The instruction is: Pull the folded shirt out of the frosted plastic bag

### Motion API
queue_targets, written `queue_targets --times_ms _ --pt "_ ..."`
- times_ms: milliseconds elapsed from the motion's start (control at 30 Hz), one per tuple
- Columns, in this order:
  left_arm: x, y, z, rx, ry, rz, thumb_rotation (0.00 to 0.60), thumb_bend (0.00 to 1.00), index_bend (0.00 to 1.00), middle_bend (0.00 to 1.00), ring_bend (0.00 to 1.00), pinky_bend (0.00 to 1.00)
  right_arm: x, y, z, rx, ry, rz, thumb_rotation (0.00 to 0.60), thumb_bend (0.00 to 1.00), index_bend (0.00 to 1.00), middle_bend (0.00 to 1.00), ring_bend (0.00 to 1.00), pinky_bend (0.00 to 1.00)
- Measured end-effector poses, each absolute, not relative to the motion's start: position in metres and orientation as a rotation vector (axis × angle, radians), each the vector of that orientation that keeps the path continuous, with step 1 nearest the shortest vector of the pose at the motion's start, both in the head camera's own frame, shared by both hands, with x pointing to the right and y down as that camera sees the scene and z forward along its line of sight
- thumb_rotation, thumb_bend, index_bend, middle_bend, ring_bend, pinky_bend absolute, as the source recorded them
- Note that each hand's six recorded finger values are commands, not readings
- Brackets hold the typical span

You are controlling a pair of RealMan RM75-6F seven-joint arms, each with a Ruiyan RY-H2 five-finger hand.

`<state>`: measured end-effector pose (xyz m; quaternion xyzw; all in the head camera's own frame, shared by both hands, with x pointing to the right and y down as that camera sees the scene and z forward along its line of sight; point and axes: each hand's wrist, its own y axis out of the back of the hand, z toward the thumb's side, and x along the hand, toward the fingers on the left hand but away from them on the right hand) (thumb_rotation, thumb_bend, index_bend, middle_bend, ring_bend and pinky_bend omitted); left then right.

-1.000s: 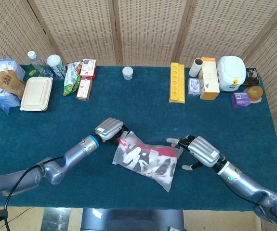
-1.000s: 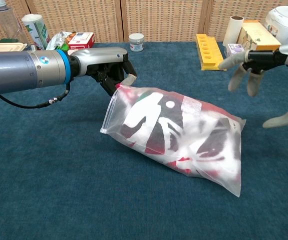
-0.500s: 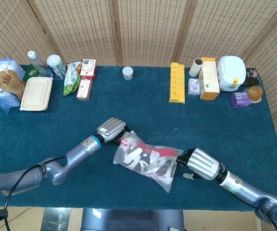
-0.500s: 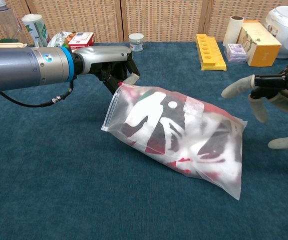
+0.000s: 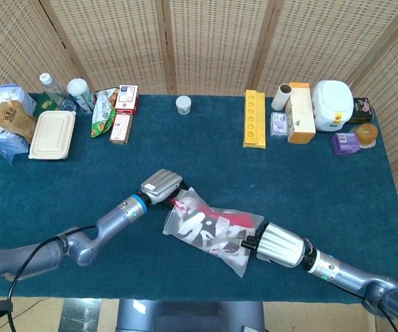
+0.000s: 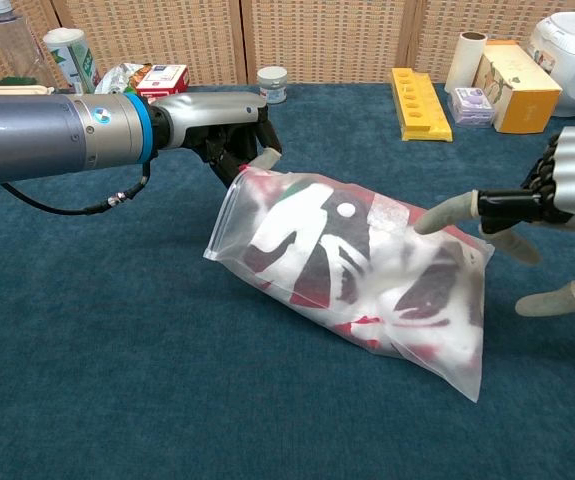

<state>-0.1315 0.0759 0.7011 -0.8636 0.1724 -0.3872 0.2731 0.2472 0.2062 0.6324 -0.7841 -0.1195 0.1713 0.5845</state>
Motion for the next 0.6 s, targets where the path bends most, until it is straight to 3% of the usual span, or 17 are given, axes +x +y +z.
queue_targets --times_ms 600 --pt "-0.135 0.073 0.698 -2.311 0.471 -1.100 0.600 0.42 0.81 1.00 1.00 1.00 0.220 0.231 0.654 -1.623 -0.009 0.303 0.600 0.05 0.25 0.72 0.98 1.00"
